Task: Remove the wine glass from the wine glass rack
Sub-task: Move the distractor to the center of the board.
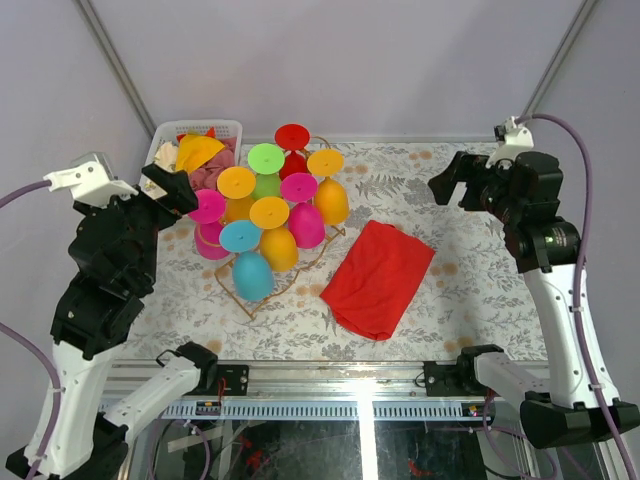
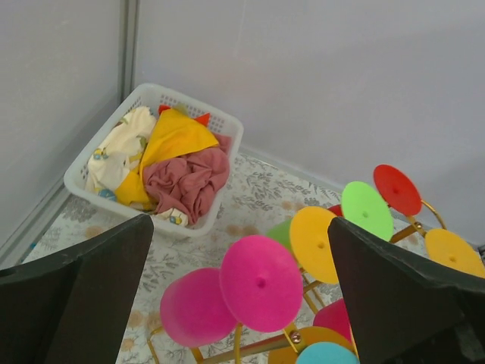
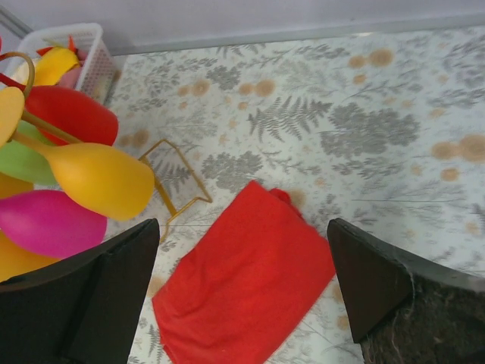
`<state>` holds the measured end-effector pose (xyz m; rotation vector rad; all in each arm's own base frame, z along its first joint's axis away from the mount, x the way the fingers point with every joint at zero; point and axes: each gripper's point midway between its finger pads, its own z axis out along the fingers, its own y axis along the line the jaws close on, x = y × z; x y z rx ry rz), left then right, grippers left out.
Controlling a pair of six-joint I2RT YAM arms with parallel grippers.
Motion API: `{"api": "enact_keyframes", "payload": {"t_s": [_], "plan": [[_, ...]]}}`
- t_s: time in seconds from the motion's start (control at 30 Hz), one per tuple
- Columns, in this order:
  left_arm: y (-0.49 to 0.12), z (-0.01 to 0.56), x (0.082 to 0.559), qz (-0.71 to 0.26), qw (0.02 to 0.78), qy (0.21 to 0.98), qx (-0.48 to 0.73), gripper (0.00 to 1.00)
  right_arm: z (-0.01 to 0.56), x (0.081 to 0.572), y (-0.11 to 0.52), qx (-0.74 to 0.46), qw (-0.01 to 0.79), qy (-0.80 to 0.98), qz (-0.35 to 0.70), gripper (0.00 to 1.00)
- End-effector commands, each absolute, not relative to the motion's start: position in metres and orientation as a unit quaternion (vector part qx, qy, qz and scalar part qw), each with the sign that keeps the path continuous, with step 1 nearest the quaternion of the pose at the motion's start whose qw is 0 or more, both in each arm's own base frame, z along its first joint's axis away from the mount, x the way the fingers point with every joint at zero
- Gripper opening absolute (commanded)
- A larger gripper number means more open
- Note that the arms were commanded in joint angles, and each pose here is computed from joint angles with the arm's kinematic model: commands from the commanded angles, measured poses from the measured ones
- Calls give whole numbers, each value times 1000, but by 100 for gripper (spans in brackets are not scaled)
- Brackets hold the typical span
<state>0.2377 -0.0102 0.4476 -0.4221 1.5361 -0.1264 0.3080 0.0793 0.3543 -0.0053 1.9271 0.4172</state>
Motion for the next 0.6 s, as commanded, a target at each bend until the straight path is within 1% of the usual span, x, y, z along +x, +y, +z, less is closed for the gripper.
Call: {"api": "enact_keyframes", "payload": {"t_s": [0.0, 0.1, 0.2, 0.4, 0.57], "plan": [[-1, 433, 232, -66, 694, 680, -227, 100, 335, 308, 105, -7, 531, 800, 280, 99], [8, 416, 223, -55, 688, 684, -238, 100, 292, 303, 125, 4, 465, 809, 360, 99], [16, 401, 212, -50, 685, 682, -250, 100, 253, 290, 147, 0, 402, 818, 412, 99], [23, 354, 199, -46, 673, 689, -264, 100, 187, 259, 189, -30, 299, 858, 416, 99], [22, 325, 191, -61, 669, 691, -266, 100, 157, 242, 223, -61, 267, 879, 390, 99]]}}
